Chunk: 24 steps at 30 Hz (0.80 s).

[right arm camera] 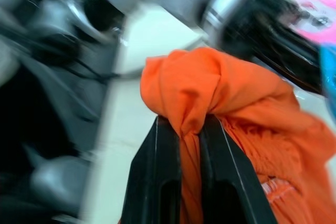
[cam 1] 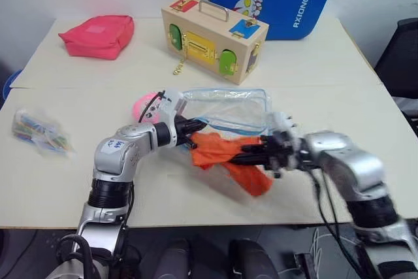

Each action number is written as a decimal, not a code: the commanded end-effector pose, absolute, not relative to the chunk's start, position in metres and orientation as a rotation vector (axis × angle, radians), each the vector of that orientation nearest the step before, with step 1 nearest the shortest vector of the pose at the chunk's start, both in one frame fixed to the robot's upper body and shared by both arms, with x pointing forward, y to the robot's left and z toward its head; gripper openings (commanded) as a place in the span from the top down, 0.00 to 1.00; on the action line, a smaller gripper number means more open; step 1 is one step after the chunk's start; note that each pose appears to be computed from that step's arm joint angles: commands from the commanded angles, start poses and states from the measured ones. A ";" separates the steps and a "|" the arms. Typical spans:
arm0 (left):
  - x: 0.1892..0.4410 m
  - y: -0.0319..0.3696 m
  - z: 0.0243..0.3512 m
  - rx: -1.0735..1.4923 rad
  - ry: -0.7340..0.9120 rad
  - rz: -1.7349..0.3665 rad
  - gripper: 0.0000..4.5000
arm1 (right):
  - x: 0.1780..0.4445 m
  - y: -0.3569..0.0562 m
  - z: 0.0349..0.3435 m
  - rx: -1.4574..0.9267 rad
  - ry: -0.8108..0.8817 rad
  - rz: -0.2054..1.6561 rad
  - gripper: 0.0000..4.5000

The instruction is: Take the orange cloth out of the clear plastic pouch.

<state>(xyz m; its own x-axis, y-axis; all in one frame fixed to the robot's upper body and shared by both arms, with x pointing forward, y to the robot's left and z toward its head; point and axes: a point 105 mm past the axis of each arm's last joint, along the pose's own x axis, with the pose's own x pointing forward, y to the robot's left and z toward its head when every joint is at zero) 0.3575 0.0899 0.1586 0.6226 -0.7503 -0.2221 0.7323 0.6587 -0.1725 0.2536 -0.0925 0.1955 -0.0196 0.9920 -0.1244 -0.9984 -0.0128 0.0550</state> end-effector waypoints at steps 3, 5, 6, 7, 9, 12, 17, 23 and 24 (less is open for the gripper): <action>0.354 0.105 0.164 -0.009 0.232 -0.807 1.00 | 0.223 -0.130 0.248 0.135 0.061 1.522 0.99; 0.351 0.112 0.163 0.019 0.226 -0.795 1.00 | 0.226 -0.150 0.260 0.105 0.015 1.398 0.99; 0.350 0.115 0.162 0.031 0.217 -0.789 1.00 | 0.230 -0.162 0.266 0.049 -0.006 1.323 0.99; 0.349 0.118 0.161 0.038 0.217 -0.781 1.00 | 0.238 -0.178 0.274 -0.031 -0.042 1.223 0.99; 0.348 0.125 0.157 0.066 0.212 -0.770 1.00 | 0.251 -0.204 0.286 -0.186 -0.081 1.072 0.99; 0.346 0.130 0.154 0.085 0.194 -0.765 1.00 | 0.270 -0.236 0.296 -0.454 -0.146 0.893 0.99; 0.349 0.127 0.156 0.053 0.147 -0.756 1.00 | 0.305 -0.270 0.237 -0.827 -0.061 0.808 0.99; 0.341 0.116 0.163 -0.035 0.129 -0.828 0.78 | 0.321 -0.292 0.161 -0.717 0.037 0.793 0.76; 0.339 0.116 0.167 -0.043 0.116 -0.845 0.72 | 0.319 -0.292 0.157 -0.688 0.035 0.805 0.69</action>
